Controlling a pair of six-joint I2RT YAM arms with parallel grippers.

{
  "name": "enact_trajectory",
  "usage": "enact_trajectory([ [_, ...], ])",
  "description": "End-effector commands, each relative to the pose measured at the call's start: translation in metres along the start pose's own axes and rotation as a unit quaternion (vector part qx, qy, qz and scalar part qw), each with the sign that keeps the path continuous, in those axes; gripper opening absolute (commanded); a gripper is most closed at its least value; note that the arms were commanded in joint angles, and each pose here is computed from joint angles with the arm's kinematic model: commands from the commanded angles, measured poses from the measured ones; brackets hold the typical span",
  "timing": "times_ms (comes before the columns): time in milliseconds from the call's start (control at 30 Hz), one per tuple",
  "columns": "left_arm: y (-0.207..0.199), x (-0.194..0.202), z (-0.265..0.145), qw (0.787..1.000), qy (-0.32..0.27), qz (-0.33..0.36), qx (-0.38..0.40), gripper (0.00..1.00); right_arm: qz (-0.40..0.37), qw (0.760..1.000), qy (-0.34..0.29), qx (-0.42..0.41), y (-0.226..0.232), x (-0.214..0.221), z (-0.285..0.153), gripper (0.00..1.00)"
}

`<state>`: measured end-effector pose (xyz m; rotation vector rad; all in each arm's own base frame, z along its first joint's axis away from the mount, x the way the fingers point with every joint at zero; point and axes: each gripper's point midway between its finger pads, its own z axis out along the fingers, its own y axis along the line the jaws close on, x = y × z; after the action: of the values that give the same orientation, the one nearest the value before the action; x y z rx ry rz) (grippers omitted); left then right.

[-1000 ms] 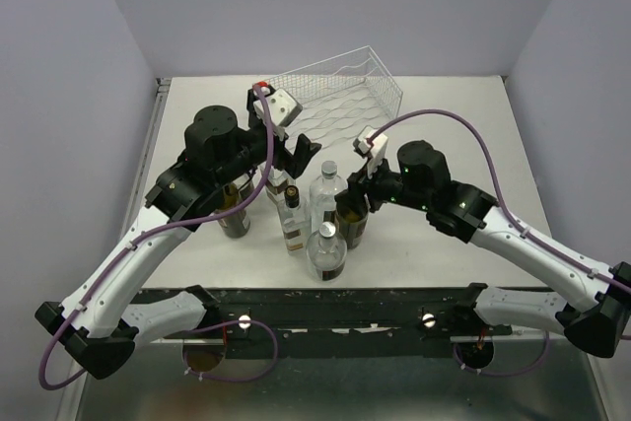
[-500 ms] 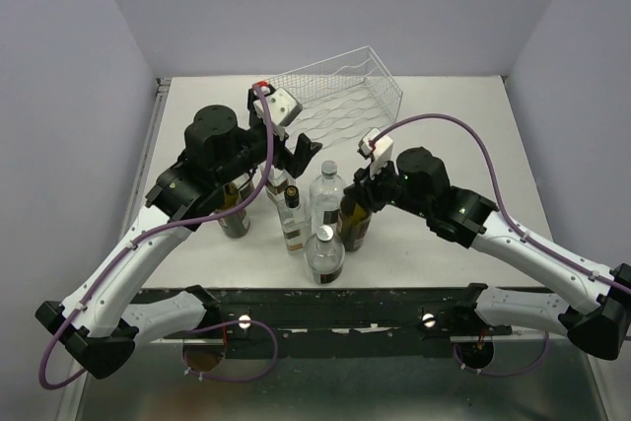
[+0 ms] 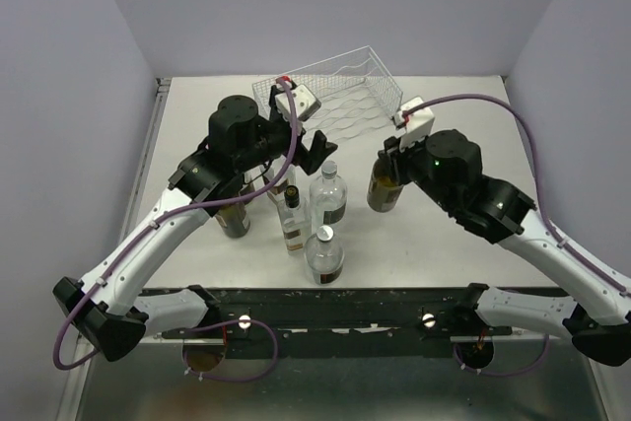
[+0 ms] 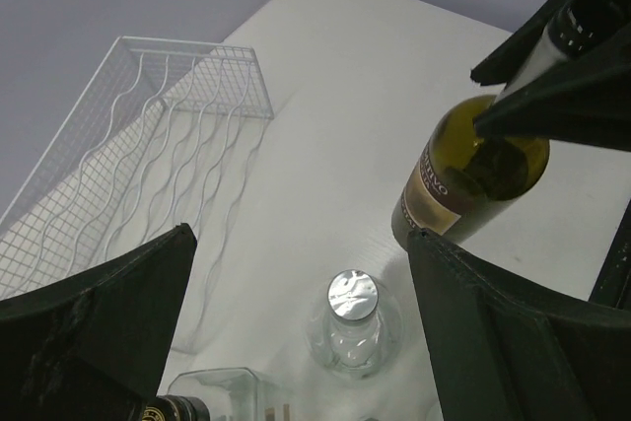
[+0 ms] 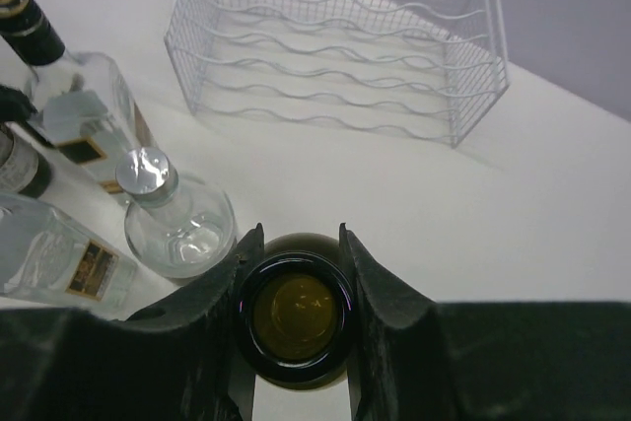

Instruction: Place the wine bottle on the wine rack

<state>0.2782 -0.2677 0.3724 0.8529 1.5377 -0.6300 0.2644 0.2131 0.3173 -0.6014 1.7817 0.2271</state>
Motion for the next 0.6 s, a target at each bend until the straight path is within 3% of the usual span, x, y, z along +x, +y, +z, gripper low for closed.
enact_trajectory([
  [0, -0.012, -0.032, 0.001, 0.997, -0.061, -0.010, 0.037, 0.99, 0.037, 0.997, -0.036, 0.063, -0.032, -0.046, -0.027, 0.01],
  [167, -0.032, -0.044, 0.007, 0.990, -0.103, -0.025, 0.089, 0.99, 0.078, 0.992, -0.039, 0.088, -0.045, -0.059, -0.039, 0.01],
  [567, -0.058, -0.035, 0.058, 0.973, -0.121, -0.104, 0.166, 0.99, 0.170, 0.980, -0.052, 0.087, -0.082, -0.101, -0.041, 0.01],
])
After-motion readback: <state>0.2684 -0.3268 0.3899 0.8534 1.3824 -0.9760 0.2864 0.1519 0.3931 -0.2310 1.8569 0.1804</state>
